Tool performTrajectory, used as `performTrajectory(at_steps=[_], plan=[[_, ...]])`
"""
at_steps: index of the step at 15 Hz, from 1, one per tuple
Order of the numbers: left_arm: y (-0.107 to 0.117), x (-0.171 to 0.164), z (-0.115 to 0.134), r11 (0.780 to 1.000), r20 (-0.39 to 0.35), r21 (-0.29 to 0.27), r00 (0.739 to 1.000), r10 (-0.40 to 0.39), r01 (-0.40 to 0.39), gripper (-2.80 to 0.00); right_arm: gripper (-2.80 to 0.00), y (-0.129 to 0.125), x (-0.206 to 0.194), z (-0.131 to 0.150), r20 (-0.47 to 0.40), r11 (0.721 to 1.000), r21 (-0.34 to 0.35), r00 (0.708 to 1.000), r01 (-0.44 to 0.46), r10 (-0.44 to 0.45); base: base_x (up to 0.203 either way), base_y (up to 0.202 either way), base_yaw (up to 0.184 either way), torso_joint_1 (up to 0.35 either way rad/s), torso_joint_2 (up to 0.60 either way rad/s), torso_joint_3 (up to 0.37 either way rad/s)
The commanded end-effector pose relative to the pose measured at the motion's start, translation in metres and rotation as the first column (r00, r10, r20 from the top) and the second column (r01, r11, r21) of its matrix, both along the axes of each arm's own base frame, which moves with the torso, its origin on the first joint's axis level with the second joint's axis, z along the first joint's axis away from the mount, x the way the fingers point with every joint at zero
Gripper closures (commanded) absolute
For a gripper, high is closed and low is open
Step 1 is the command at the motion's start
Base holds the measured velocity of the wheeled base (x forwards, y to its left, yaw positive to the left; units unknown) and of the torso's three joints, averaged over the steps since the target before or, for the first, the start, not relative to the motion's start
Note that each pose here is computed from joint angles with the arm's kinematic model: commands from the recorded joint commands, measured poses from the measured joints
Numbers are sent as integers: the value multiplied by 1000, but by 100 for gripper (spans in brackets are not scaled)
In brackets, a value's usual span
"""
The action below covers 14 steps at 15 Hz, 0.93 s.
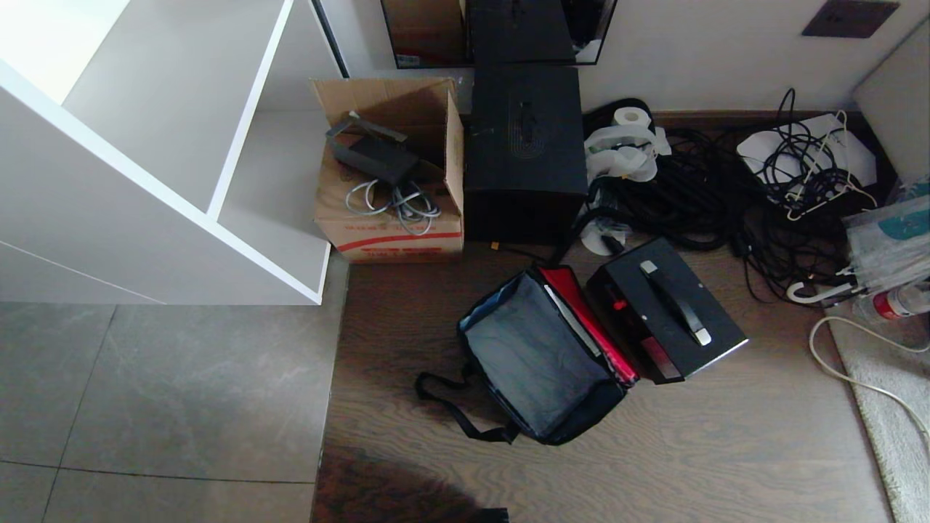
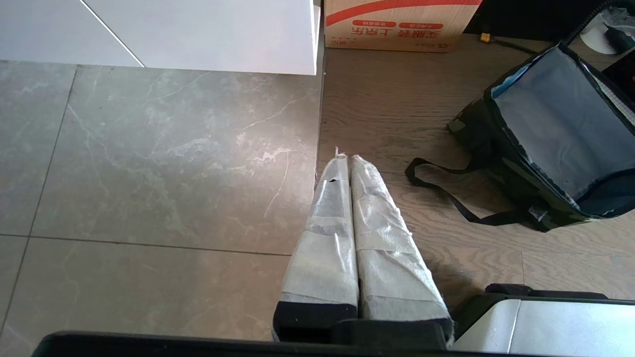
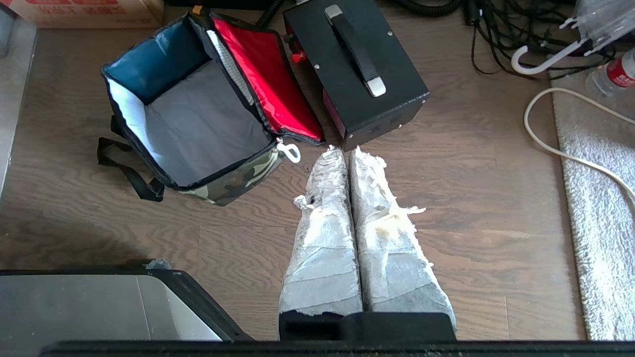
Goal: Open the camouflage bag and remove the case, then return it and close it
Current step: Grip the handle again
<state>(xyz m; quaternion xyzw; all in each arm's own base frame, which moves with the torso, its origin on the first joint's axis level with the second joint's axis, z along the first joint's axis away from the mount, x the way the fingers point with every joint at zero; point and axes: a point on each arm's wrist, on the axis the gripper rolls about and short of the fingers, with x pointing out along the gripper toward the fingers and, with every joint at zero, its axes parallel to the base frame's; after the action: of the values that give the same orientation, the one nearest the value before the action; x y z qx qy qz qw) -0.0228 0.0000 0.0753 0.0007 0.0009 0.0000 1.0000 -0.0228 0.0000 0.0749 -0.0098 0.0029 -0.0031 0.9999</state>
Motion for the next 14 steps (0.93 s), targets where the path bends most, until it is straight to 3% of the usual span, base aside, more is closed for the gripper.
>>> performTrajectory(at_steps=[1,14], plan=[[0,0,0,1000,2,0,1000,0,0,0,0,0,0,0,-3,1000,0,1000,0,0,0,0,0,0,0,0],[0,0,0,1000,0,0,1000,0,0,0,0,0,0,0,-3,1000,0,1000,0,0,0,0,0,0,0,0]])
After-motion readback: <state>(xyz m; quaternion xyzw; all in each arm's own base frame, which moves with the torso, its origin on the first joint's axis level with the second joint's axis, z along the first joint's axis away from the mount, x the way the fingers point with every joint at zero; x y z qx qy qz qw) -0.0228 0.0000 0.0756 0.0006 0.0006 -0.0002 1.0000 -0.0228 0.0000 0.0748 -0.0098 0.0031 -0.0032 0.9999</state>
